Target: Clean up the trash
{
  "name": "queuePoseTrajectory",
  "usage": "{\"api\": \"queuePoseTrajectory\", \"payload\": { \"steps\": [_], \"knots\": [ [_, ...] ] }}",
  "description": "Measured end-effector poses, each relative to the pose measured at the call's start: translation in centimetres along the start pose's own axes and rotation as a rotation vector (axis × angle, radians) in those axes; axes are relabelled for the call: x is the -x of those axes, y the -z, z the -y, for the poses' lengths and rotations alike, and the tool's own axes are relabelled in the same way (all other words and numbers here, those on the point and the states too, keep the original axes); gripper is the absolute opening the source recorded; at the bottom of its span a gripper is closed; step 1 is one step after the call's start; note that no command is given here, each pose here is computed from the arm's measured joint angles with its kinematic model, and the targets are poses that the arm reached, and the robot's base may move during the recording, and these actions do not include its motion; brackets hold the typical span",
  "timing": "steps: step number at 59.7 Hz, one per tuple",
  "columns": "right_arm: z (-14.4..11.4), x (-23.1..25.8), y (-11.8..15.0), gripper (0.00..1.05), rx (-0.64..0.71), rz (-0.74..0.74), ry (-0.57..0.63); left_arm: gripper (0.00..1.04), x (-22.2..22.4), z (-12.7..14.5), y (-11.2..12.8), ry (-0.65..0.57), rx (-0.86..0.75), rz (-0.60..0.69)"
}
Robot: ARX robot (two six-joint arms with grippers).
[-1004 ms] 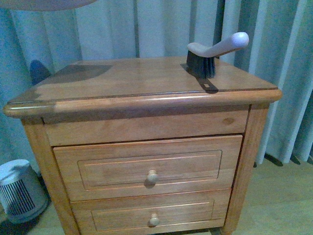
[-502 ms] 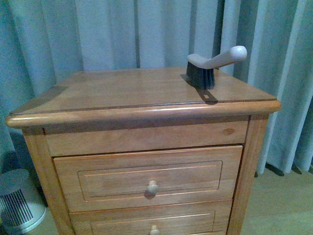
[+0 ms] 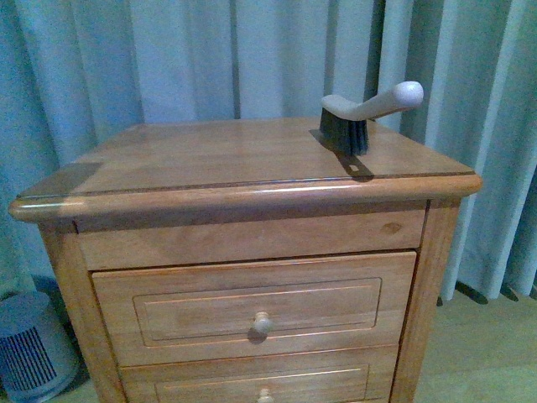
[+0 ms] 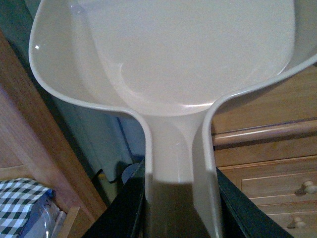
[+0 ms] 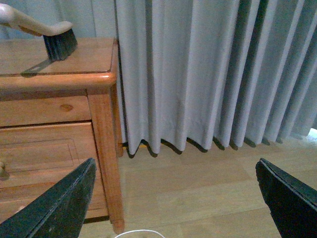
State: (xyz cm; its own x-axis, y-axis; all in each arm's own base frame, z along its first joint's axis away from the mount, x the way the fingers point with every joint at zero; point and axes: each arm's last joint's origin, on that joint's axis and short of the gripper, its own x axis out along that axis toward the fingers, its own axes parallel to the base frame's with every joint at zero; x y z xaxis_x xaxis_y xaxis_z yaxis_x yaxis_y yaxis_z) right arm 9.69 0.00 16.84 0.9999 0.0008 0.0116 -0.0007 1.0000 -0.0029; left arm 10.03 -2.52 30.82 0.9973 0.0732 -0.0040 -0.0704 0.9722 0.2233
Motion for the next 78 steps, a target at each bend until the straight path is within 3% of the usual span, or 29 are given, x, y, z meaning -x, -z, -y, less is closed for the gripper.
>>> {"api": "queuePoseTrajectory", "payload": {
  "steps": [25,33,37,39,53,62,68,78],
  "knots": [
    [0.0,0.0,0.0,0.97,-0.003,-0.002,-0.009,0.27,0.1,0.0,0.0,-0.001,0.002,0.004],
    [0.2,-0.8,-1.1,0.97,-0.127,-0.145,-0.413,0.27,0.1,0.0,0.0,-0.001,0.002,0.005],
    [-0.2,-1.8,-3.7,0.97,-0.172,-0.164,-0.609,0.27,0.1,0.0,0.0,0.0,0.003,0.005],
    [-0.3,-2.4,-5.1,0.97,-0.171,-0.159,-0.633,0.27,0.1,0.0,0.0,-0.005,0.003,0.006],
    [-2.7,-8.1,-16.2,0.97,-0.102,-0.08,-0.614,0.27,0.1,0.0,0.0,-0.004,0.004,0.006],
    [-5.2,-12.9,-21.3,0.97,-0.094,-0.157,-0.564,0.27,0.1,0.0,0.0,-0.003,0.004,0.006],
    [-7.3,-16.6,-23.1,0.97,-0.087,-0.268,-0.508,0.27,0.1,0.0,-0.1,-0.003,0.004,0.007],
    [-11.5,-21.6,-23.4,0.97,-0.066,-0.471,-0.438,0.27,0.1,0.0,-0.1,-0.003,0.004,0.007]
  ]
}}
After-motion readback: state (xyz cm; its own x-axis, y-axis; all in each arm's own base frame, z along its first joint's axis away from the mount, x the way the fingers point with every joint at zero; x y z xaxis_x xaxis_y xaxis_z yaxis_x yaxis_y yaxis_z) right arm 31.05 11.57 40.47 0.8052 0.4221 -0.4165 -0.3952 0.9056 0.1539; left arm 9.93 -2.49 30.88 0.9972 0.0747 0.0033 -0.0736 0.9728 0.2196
